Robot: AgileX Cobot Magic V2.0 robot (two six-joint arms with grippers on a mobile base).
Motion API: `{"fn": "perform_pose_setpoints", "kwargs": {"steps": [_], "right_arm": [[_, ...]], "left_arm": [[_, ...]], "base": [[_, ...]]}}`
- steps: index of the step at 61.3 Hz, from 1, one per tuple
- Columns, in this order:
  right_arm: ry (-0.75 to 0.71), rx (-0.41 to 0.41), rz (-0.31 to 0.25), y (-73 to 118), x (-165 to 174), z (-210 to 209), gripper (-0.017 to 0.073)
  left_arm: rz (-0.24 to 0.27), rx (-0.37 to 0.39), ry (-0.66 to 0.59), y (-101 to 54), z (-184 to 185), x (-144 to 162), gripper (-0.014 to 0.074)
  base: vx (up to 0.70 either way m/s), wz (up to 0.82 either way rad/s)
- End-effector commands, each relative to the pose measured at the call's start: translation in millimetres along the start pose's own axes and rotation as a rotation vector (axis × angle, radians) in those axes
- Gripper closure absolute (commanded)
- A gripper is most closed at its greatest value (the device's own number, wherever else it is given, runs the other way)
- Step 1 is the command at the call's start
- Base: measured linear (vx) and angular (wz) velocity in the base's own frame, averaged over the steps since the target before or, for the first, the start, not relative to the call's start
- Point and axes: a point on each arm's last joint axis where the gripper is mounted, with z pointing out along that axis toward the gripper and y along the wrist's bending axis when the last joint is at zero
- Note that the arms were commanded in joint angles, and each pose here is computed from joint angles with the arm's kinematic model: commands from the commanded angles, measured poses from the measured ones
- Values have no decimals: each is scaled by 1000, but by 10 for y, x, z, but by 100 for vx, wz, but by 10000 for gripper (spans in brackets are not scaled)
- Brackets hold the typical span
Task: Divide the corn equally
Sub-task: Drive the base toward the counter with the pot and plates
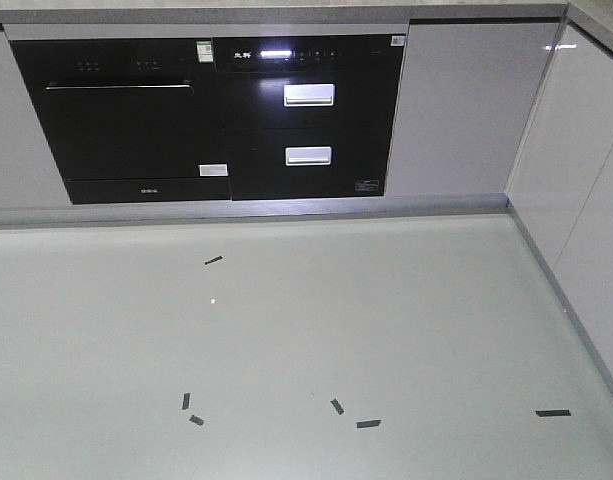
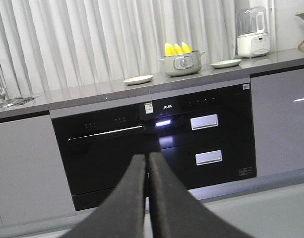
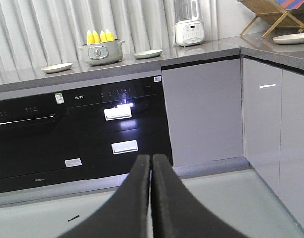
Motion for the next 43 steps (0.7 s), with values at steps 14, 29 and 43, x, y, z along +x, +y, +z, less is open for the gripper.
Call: {"fn": "perform_pose_setpoints", "kwargs": {"steps": [14, 29, 43], "right_arm": [[-67, -8, -13, 6, -44, 5, 564], [-67, -8, -13, 6, -44, 5, 564], [-67, -8, -13, 6, -44, 5, 564]], "left_arm": [[-5, -31, -83, 27, -16, -64, 601], [-5, -31, -83, 27, -16, -64, 601], [-5, -31, -83, 27, -16, -64, 601]], "base": [[0, 0], [0, 0], [0, 0]]}}
